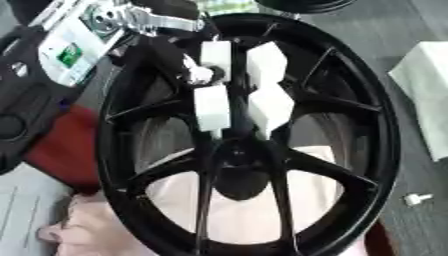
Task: Pull the pin out of the wheel hub.
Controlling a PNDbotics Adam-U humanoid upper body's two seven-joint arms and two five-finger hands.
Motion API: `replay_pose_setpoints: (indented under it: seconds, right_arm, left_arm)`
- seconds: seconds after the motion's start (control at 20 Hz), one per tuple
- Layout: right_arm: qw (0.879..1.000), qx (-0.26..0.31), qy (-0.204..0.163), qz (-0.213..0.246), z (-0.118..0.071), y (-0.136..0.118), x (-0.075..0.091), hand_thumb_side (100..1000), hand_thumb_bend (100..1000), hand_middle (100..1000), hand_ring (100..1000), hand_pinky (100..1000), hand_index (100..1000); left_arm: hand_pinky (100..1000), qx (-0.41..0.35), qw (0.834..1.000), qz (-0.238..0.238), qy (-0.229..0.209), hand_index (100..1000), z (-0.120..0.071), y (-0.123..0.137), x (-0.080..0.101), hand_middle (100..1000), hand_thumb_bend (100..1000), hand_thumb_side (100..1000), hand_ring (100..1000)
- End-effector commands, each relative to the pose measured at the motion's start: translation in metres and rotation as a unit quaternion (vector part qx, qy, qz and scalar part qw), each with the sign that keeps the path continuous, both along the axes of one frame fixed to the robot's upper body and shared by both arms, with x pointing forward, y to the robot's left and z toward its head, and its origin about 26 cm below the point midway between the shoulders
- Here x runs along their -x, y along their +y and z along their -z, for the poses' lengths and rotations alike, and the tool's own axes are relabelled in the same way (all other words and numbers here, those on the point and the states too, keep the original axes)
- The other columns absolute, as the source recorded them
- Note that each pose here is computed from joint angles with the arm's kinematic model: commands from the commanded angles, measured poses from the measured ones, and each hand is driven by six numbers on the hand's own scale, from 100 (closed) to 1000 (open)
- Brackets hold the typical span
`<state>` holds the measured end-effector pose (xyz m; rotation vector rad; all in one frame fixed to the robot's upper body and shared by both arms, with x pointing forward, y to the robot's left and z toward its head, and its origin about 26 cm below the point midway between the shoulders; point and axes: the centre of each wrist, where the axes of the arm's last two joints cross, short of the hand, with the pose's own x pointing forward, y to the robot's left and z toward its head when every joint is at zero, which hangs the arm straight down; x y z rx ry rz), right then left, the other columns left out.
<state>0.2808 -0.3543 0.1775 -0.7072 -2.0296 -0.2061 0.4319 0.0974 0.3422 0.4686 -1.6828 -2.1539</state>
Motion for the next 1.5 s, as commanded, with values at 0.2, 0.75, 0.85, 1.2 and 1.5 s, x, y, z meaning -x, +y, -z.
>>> replay_pose_setpoints:
  seconds: [0.2,0.75,0.85,1.2,1.5]
  right_arm:
    - [1.0,0.002,-0.002,0.001,-0.002,-0.002,0.002,579,100,709,966,873,778]
    - [1.0,0.001,0.007,0.013,0.002,-0.006,0.004,575,100,711,966,873,778]
    - [1.0,0.002,0.007,0.016,0.002,-0.007,0.005,572,100,711,966,873,778]
    - [0.999,0.013,-0.004,0.049,-0.002,-0.017,0.013,559,100,712,964,873,778]
    - [0.996,0.011,-0.024,0.08,-0.007,-0.022,0.018,552,100,712,961,872,778]
  left_arm:
    - [611,0.062,0.998,0.002,0.008,516,-0.016,0.006,0.004,324,100,255,488]
    - [585,0.161,0.986,-0.02,0.048,419,-0.061,0.047,0.02,210,100,252,428]
    - [584,0.187,0.981,-0.031,0.046,418,-0.074,0.064,0.026,206,100,249,426]
    - [602,0.325,0.938,-0.122,-0.021,432,-0.091,0.191,0.062,209,100,247,425]
    - [604,0.417,0.879,-0.221,-0.064,439,-0.047,0.283,0.103,211,100,270,424]
